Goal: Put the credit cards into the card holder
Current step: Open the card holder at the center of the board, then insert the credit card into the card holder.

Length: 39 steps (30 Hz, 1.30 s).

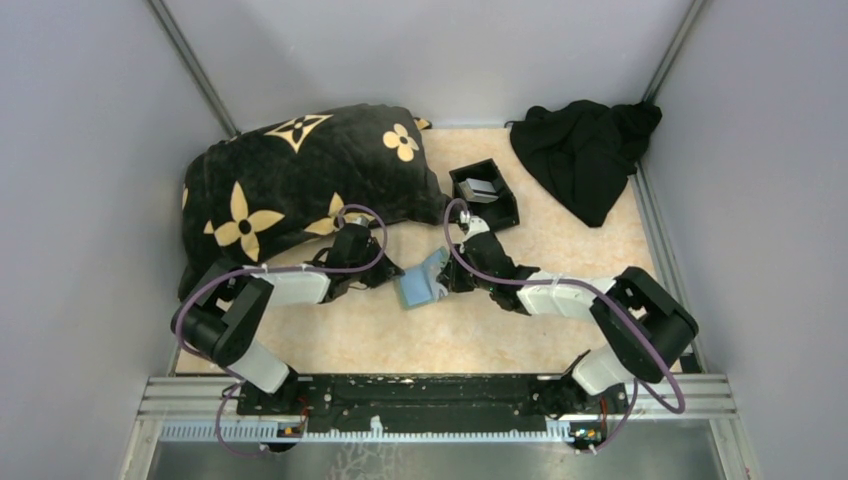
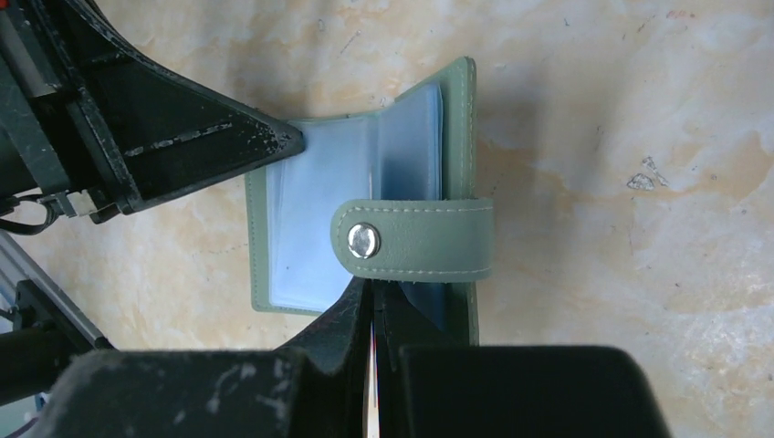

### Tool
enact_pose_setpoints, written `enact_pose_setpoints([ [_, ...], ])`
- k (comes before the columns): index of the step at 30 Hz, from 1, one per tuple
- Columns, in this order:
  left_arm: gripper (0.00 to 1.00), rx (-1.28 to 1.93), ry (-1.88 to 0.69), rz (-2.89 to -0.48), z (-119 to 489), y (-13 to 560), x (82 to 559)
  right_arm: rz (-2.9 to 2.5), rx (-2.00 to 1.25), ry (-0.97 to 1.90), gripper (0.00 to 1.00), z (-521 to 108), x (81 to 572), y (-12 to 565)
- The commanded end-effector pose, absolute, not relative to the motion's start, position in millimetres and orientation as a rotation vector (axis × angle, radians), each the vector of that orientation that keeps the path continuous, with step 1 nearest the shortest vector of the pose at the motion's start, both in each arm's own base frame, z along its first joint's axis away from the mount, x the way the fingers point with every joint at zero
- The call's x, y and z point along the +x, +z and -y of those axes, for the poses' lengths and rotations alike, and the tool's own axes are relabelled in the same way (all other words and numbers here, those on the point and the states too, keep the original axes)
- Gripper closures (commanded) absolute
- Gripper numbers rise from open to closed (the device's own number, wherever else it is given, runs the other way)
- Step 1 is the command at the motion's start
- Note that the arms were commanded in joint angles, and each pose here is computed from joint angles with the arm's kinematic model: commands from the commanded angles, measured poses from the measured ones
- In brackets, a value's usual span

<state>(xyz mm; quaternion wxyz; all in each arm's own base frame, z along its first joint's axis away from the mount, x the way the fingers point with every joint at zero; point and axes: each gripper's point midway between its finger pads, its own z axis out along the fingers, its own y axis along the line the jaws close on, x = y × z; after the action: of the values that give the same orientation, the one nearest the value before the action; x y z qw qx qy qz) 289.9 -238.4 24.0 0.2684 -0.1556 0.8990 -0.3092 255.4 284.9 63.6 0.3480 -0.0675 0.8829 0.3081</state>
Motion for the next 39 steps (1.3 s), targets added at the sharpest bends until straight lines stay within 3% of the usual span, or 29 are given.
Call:
enact_pose_setpoints([
  [1, 1.00, -0.358, -0.806, -2.436, 234.8, 13.8, 290.9, -2.229, -0.144, 0.930, 1.00, -298.2, 262.1, 74.6],
  [39, 1.00, -0.108, -0.649, -2.518, 228.3, -15.3, 300.4, -2.247, 0.004, 1.069, 1.00, -288.0, 285.4, 66.5],
])
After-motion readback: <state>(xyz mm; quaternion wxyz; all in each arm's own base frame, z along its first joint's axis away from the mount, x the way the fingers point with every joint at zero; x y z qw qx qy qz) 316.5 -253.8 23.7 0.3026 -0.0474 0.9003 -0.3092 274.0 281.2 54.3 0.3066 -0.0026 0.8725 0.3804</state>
